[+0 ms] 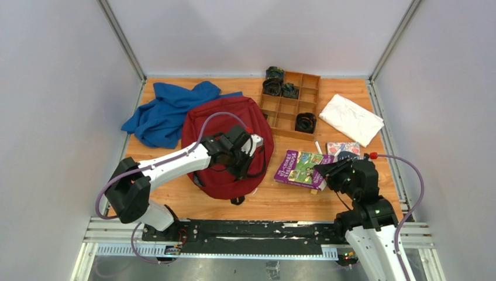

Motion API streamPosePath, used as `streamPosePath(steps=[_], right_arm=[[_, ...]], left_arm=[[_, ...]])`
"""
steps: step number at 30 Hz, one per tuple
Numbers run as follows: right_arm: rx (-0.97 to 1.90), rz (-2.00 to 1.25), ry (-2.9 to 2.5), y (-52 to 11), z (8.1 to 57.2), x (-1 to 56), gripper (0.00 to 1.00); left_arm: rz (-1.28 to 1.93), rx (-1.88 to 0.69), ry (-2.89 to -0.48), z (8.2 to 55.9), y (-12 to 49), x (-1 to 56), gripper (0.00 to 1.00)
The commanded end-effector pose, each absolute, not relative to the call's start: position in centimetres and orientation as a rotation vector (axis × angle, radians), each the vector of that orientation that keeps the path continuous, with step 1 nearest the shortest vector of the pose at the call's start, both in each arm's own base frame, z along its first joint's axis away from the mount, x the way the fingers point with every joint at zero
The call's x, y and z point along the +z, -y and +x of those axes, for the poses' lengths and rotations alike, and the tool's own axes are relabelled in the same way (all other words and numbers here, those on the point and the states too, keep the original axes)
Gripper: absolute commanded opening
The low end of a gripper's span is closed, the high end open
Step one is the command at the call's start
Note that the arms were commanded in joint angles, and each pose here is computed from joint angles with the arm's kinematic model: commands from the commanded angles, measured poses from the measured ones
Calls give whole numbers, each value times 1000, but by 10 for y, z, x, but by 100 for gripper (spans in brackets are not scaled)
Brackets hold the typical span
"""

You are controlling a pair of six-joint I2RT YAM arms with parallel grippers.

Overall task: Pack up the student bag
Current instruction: Place the book in the student bag.

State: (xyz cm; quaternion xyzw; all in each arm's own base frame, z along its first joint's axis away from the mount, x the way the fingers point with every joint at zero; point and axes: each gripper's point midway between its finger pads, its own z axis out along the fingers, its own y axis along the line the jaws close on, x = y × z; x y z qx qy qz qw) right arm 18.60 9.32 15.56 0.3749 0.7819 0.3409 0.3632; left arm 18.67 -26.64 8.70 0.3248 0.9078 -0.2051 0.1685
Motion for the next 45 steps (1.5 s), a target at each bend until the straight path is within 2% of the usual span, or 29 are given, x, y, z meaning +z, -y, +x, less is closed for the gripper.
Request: streamPosePath(steps=[1, 10, 13, 18, 23, 29, 34, 45], right_arm=[[996, 856, -1963, -108, 193, 182, 0], [1015, 816, -1994, -114, 192, 181, 0], [1017, 798, -1991, -114, 192, 185, 0], [1047, 710, -1957, -118, 191, 206, 0], [1010, 436, -1901, -123, 190, 261, 0], [1207, 259, -1891, -153, 184, 302, 0], [1371, 333, -1857, -169, 194, 289, 0], [1173, 454, -2008, -207, 224, 223, 0]], left_arm=[[873, -545, -2531, 199, 268, 105, 18], [835, -524, -2450, 212, 268, 147, 14], [834, -554, -2415, 217, 277, 162, 0], [787, -600, -2335, 241, 299, 202, 0], [707, -671, -2257, 277, 305, 262, 0], [600, -742, -2201, 311, 298, 307, 0], [568, -861, -2168, 318, 301, 331, 0], [567, -1060, -2104, 297, 310, 350, 0]])
